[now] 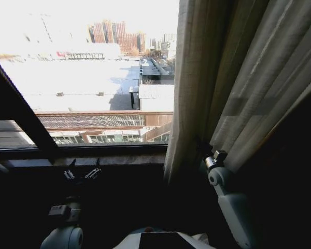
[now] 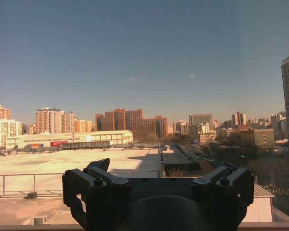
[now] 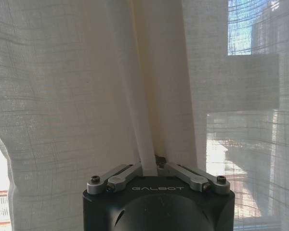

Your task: Open the curtains by pulling them apart, changing their state from closed to fully open.

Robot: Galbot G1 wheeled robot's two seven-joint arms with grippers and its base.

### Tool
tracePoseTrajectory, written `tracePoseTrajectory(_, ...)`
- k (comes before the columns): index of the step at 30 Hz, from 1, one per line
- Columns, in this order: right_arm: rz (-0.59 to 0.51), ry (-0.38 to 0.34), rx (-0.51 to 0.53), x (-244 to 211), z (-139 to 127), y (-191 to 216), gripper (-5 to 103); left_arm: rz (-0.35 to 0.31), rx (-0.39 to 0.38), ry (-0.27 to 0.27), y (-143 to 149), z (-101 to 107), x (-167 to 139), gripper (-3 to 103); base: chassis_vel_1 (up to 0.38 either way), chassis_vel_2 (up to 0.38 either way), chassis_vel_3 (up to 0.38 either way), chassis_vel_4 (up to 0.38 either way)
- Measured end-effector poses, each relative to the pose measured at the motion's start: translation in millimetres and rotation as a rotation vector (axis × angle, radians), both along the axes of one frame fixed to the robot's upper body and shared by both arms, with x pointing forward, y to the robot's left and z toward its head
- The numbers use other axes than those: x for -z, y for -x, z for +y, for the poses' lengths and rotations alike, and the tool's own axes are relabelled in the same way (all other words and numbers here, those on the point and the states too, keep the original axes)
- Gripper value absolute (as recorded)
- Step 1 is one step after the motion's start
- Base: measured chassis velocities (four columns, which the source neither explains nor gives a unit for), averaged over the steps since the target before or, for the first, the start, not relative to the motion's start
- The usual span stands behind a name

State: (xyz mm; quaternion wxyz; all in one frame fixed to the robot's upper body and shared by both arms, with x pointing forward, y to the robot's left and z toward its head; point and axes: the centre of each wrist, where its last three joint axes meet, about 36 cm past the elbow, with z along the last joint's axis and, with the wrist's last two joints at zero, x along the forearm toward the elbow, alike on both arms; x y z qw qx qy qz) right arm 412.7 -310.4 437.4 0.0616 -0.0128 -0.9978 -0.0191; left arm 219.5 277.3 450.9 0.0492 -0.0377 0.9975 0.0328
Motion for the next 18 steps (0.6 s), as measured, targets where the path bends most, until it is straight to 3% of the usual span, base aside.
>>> tracePoseTrajectory(18, -0.009, 0.002, 0.001, 2.4, -0.2, 3.8, 0, 0.0, 0.003, 0.003, -0.8, -0.4, 2.2, 100, -0.358, -0.357, 0.355, 0.357)
